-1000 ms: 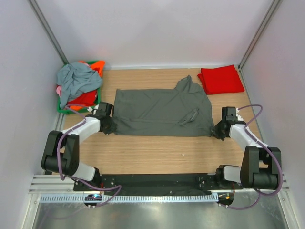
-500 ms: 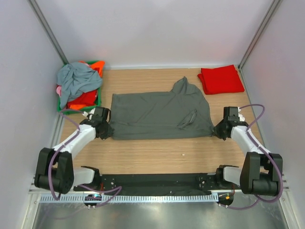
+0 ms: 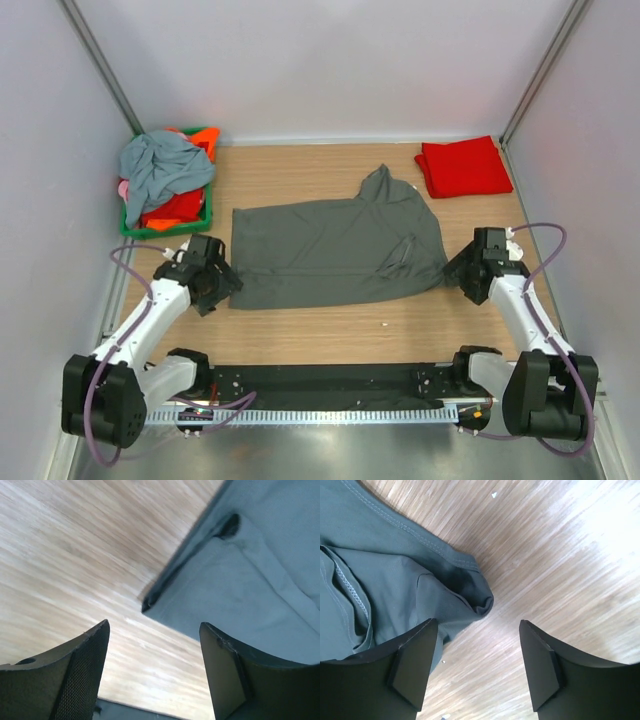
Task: Fold and stack the t-shirts
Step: Fold the tshirt
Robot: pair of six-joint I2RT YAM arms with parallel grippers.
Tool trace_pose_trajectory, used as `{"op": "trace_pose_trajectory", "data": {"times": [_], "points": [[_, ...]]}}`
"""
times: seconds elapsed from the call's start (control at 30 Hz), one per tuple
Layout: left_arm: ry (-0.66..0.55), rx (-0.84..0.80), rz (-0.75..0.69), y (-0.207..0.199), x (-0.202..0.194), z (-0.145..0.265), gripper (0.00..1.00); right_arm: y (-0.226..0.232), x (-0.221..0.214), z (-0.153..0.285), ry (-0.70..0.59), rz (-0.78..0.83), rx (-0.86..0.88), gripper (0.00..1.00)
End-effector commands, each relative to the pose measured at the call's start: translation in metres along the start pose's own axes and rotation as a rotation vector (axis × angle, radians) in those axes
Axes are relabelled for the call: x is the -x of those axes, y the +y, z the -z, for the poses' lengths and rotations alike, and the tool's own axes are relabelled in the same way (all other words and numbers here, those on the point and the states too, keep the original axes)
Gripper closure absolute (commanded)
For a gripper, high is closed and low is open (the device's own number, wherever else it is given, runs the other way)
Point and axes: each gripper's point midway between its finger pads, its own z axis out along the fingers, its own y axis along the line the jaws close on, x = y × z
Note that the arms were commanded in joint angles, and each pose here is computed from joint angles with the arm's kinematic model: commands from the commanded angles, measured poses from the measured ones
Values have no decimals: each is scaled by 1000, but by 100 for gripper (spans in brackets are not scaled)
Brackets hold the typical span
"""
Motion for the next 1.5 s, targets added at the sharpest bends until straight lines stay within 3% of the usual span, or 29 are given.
{"op": "trace_pose_trajectory", "data": {"times": [0.0,0.2,0.33,0.5,0.63,0.73,0.8,1.47], "points": [[-11,-81,-45,-28,21,38,26,9,20,19,-58,-9,22,27],[-93,-172,-323,-54,60,96,25,45,34,53,-71,42,198,28],[-112,-161,-430,-51,67,104,25,67,35,70,-57,66,292,34],[-117,-198,-406,-51,56,84,25,80,54,95,-160,60,351,39],[-154,-169,-399,-47,66,87,25,126,18,89,-53,155,523,42],[-163,-191,-383,-48,67,88,25,145,-22,59,36,286,455,42],[-169,-190,-384,-47,68,89,25,150,-36,40,75,292,420,47],[-215,-202,-366,-45,72,97,26,155,-45,-15,95,298,257,51]]}}
